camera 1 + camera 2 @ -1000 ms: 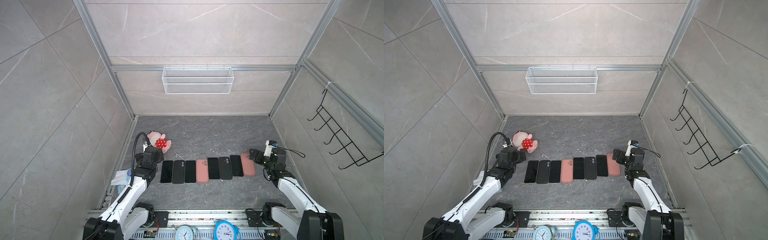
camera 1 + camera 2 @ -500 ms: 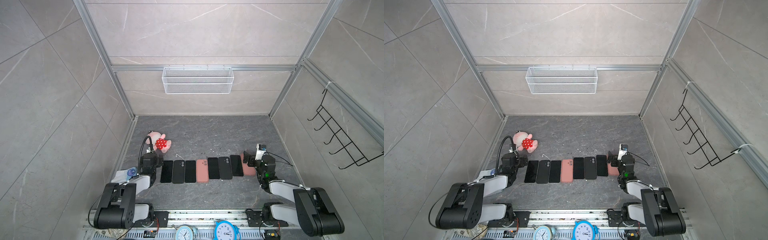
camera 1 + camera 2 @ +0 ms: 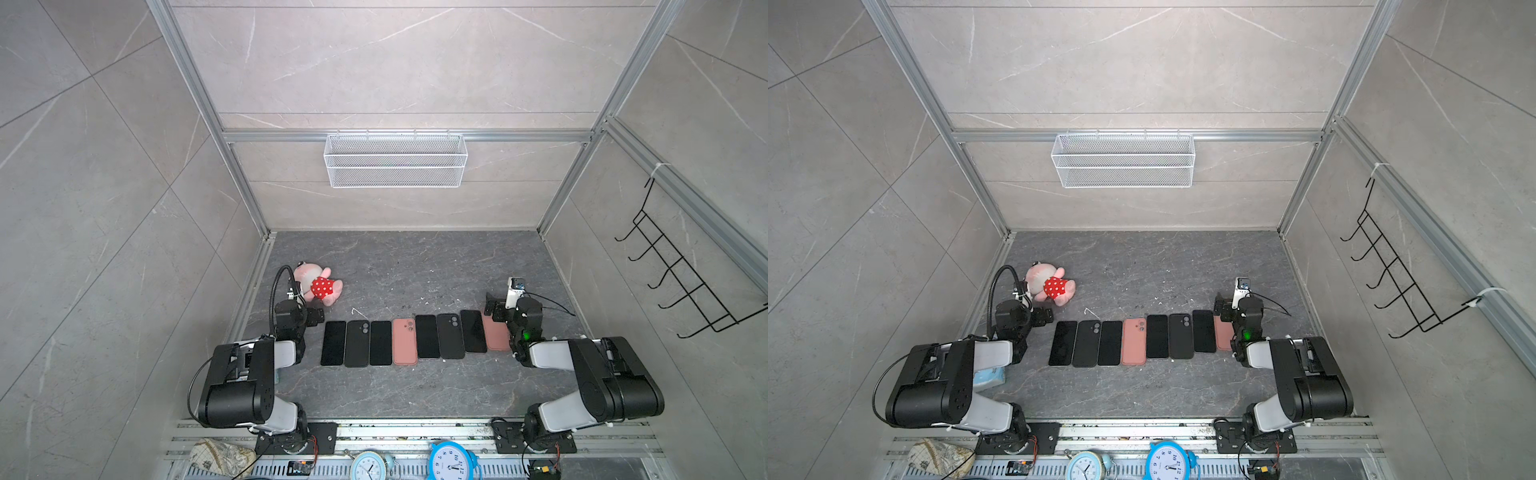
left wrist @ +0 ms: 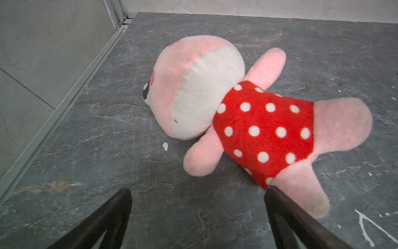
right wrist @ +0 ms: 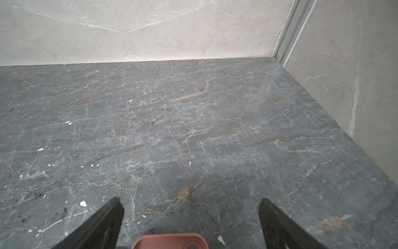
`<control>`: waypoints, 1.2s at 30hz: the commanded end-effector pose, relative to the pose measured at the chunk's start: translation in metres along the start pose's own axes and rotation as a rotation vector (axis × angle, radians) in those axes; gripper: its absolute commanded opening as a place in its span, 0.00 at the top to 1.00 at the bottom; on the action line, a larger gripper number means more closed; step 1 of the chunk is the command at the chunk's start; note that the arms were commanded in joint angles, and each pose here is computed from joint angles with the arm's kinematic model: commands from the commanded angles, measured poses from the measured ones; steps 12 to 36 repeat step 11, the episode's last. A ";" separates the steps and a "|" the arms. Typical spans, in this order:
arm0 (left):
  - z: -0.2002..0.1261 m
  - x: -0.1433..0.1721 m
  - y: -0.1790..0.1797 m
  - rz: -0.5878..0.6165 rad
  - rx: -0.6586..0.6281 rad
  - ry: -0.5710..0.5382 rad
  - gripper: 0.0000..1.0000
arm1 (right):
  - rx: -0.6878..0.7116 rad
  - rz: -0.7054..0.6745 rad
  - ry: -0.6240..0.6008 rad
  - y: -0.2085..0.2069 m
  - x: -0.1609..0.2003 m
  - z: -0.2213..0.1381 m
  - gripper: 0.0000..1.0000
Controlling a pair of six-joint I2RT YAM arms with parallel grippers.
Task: Take the phone out of the phone case
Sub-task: Reset both arms
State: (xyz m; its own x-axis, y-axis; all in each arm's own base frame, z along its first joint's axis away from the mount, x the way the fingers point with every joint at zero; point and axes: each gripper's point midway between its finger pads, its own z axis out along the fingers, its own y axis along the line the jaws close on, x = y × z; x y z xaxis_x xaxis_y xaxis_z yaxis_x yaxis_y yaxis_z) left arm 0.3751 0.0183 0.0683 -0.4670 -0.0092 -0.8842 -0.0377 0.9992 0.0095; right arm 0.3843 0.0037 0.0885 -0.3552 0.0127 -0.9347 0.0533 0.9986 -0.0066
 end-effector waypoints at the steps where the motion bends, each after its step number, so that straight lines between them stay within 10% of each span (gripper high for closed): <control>1: 0.003 -0.024 -0.002 -0.009 0.020 -0.076 0.01 | 0.006 0.011 -0.023 -0.001 -0.009 0.003 0.00; 36: 0.002 -0.024 -0.002 -0.009 0.017 -0.078 0.00 | 0.008 0.014 -0.024 -0.001 -0.009 0.002 0.00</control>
